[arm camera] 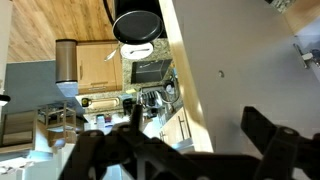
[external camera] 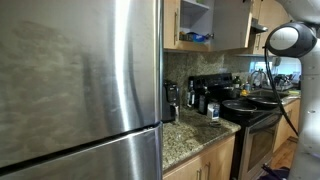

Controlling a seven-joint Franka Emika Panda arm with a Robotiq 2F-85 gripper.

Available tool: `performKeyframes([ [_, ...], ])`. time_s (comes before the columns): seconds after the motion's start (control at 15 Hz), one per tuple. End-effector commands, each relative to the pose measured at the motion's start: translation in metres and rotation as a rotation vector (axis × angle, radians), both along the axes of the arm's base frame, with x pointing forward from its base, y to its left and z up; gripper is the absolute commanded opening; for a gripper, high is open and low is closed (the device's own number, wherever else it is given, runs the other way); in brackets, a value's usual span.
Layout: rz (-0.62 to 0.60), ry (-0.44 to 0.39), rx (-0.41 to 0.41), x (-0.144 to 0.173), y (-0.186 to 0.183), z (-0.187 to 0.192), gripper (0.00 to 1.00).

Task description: Put the object in the upper cabinet and close the right upper cabinet door

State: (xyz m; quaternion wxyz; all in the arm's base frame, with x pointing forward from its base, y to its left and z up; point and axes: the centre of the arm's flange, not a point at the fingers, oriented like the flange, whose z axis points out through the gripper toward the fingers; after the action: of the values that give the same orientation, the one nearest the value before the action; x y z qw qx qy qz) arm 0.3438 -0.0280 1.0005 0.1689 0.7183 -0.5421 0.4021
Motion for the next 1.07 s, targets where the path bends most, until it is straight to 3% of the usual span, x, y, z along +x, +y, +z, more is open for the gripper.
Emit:
performKeyframes([
  [0.0,-0.004,0.007,0.004,0.001,0.000,-0.002,1.00],
  [0.13,0.088,-0.020,-0.061,0.009,0.000,-0.009,1.00],
  [0.27,0.095,-0.009,-0.088,0.022,0.002,-0.013,1.00],
  [0.53,0.113,-0.021,-0.054,0.012,-0.009,0.003,1.00],
  [0.8,0.115,-0.024,-0.039,0.025,-0.006,0.002,1.00],
  [0.87,-0.015,0.032,0.009,0.015,0.004,-0.011,1.00],
  [1.0,-0.013,0.041,0.011,0.017,0.004,-0.013,1.00],
])
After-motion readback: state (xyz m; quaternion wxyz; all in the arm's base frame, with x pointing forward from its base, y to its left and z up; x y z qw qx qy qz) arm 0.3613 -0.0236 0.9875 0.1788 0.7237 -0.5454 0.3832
